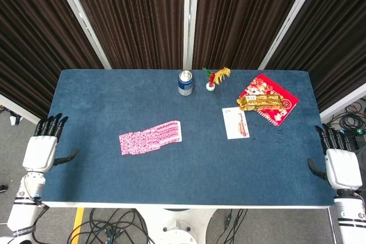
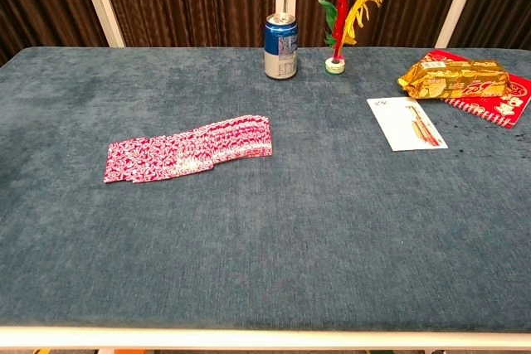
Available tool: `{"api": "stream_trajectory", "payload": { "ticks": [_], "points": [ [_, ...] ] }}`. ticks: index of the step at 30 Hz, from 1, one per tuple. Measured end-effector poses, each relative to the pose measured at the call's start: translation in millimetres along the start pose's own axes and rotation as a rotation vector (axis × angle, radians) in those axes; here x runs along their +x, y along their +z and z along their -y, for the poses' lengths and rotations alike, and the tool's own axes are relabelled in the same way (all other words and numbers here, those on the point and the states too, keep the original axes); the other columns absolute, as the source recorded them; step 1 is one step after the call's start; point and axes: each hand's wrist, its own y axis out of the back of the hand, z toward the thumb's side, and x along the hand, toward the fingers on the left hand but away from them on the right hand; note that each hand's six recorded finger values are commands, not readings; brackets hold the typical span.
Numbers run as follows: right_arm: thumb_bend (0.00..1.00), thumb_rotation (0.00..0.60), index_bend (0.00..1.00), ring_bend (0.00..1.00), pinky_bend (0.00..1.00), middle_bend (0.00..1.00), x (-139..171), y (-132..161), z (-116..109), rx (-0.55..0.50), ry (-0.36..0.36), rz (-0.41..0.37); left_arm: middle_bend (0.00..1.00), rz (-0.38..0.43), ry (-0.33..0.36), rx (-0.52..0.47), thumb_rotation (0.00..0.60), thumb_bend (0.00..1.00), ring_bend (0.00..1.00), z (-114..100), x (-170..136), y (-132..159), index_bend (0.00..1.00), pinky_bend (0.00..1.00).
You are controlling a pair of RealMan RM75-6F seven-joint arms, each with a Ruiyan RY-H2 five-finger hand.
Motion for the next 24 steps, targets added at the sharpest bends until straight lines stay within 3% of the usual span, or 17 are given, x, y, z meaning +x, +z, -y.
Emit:
{"api": "stream_trajectory", "payload": {
  "ticks": [1, 2, 4, 7, 9, 12, 24],
  "points": [
    [0.27, 0.600, 0.00, 0.00, 0.00, 0.00, 0, 0, 0, 0.000, 0.000, -0.001, 0.16, -0.001, 0.001, 0.009, 0.600, 0.28, 0.18, 0, 0, 0, 0.05, 0.27],
    [0.27, 0.600, 0.00, 0.00, 0.00, 0.00, -1, 0, 0, 0.000, 0.000, -0.002, 0.34, -0.004, 0.003, 0.016, 0.600, 0.32, 0.37, -1, 0, 0, 0.05, 0.47],
    [0.27, 0.600, 0.00, 0.00, 0.00, 0.00, -1, 1, -1, 0.001, -0.001, -0.002, 0.66, -0.015, 0.001, 0.015, 0.600, 0.37, 0.69, 0, 0, 0, 0.05, 0.76],
    [0.27, 0.600, 0.00, 0.00, 0.00, 0.00, -2, 1, -1, 0.002, 0.000, -0.002, 0.88, -0.026, -0.027, -0.008, 0.600, 0.50, 0.89, 4, -1, 2, 0.05, 0.90],
    [0.27, 0.600, 0.00, 0.00, 0.00, 0.00, -2, 0, 0, 0.002, 0.002, 0.000, 0.94, -0.025, -0.029, -0.009, 0.600, 0.61, 0.94, 5, -1, 4, 0.05, 0.93],
    [0.27, 0.600, 0.00, 0.00, 0.00, 0.00, -2, 1, 0, 0.004, 0.002, 0.001, 0.96, -0.016, -0.045, -0.025, 0.600, 0.67, 0.95, 8, -3, 7, 0.05, 0.94],
    [0.27, 0.600, 0.00, 0.00, 0.00, 0.00, -3, 1, -1, 0.006, 0.003, 0.004, 0.95, 0.136, -0.228, -0.036, 0.600, 0.70, 0.95, 46, -19, 44, 0.05, 0.93]
  ]
}}
